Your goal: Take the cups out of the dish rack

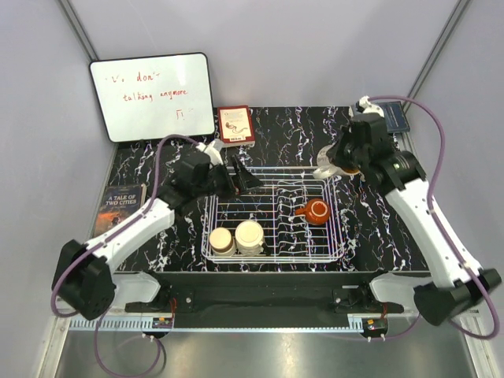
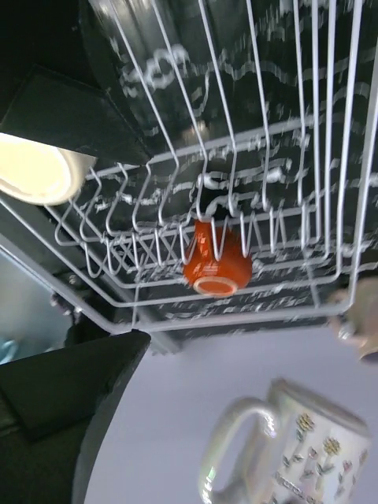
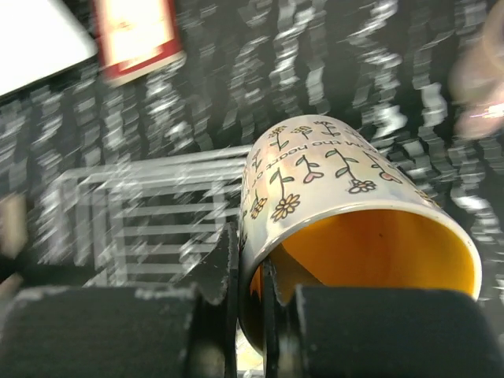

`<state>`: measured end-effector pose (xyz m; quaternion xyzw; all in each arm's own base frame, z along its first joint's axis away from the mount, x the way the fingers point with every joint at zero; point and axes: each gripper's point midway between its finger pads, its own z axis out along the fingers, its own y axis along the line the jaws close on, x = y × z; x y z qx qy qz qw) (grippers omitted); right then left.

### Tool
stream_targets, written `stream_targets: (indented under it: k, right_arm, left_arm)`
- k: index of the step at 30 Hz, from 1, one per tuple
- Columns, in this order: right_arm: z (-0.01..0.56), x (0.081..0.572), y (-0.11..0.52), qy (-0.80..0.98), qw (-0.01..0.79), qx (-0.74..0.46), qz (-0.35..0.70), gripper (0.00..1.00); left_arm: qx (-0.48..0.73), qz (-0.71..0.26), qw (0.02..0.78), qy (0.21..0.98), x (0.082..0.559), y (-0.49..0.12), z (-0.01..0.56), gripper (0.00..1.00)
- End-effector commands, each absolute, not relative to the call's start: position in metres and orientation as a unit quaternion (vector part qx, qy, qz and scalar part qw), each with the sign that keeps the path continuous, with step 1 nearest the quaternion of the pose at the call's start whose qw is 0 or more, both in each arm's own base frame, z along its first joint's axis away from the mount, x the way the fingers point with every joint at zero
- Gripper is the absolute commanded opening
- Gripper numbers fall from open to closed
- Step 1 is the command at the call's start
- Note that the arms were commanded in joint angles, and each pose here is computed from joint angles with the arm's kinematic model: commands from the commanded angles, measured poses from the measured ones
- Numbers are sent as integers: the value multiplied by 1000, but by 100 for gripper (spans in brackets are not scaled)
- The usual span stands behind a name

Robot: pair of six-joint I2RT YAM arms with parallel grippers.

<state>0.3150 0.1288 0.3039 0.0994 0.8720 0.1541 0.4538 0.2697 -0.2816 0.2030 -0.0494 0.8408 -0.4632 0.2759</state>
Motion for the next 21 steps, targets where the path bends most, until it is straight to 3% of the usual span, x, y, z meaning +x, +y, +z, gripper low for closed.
stream_targets:
  k: [1,13,21]
  right_arm:
    - [312,358,82,868,475,141,7,0]
    - [281,466,58,882,424,207,-13,0]
    - [242,508,73,897,392,206,5,0]
  left_arm:
    - [-98,-352,338,867,281,-238,202,89]
    - [-123,-300,344,881,267,-209,197,87]
    - [-117,-296,336,886,264,-209,190,87]
